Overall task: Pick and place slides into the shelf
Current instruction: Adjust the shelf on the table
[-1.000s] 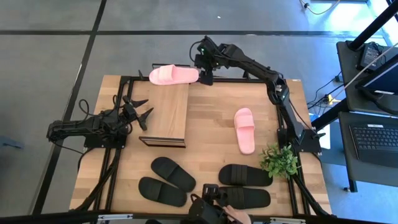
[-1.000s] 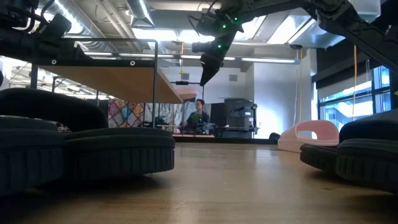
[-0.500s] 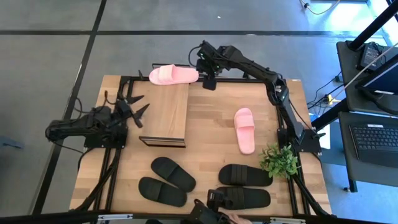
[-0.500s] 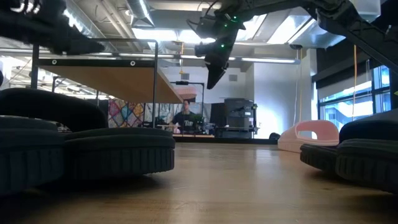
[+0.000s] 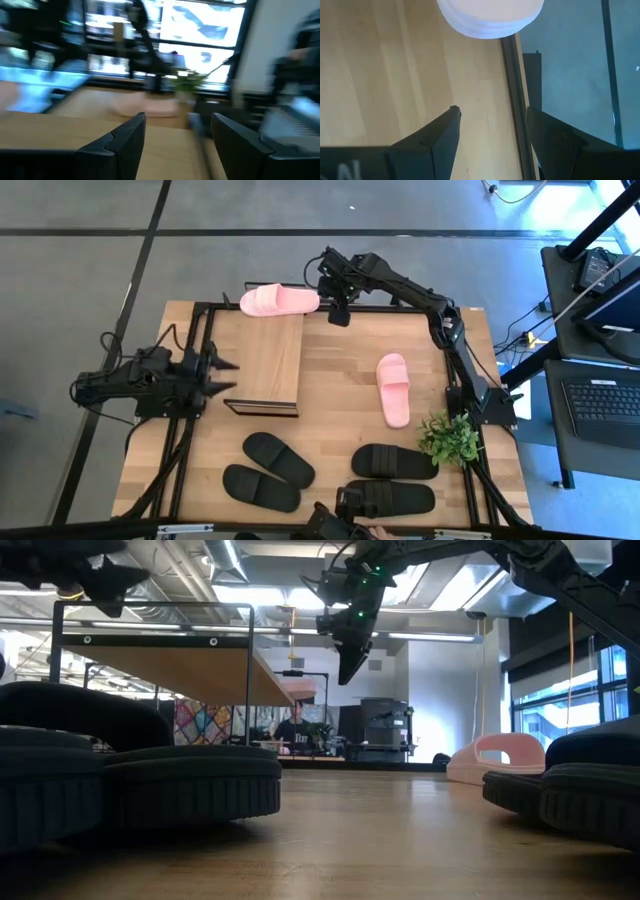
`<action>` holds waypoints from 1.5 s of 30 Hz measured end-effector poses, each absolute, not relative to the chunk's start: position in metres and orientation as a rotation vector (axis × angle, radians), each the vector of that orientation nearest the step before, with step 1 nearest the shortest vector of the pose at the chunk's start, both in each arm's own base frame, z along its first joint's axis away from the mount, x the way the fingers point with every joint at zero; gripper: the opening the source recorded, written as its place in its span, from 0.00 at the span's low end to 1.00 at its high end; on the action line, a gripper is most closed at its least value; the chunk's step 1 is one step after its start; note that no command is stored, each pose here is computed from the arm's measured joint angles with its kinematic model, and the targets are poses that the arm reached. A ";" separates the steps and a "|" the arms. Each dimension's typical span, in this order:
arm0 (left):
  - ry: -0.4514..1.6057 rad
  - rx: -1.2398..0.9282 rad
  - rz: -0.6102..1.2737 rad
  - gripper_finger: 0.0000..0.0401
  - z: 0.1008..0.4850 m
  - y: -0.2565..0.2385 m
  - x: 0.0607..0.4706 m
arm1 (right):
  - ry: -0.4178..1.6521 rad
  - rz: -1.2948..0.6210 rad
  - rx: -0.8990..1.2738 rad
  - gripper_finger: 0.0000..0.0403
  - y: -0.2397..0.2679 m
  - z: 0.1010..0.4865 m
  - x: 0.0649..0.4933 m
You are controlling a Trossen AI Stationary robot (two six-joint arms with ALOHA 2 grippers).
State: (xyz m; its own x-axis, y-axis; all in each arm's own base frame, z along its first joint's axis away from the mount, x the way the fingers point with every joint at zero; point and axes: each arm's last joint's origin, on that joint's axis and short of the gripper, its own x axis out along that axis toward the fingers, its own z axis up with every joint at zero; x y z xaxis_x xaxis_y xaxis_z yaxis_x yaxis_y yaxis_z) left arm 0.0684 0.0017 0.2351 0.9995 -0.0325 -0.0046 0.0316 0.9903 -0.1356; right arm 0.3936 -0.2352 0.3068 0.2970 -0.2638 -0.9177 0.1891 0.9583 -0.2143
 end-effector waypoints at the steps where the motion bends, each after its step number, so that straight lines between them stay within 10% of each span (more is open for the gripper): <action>1: 0.018 -0.167 -0.075 0.54 0.235 0.000 0.069 | 1.233 -0.301 -0.070 0.56 -0.235 0.307 0.394; 26: 0.210 -0.189 -0.299 0.54 0.223 -0.022 0.100 | 1.215 -0.323 -0.052 0.56 -0.227 0.310 0.397; 45: 0.224 -0.099 -0.473 0.54 0.225 -0.046 0.103 | 1.254 -0.498 -0.103 0.56 -0.063 0.374 0.383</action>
State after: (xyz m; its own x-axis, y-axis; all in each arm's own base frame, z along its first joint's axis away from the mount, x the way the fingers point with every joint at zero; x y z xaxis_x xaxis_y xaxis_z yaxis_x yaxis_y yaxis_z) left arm 0.1029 -0.0464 0.2251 0.8661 -0.4619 -0.1910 0.4402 0.8859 -0.1464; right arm 0.3828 -0.0625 0.3739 0.2203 -0.4143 -0.8831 0.3040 0.8894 -0.3414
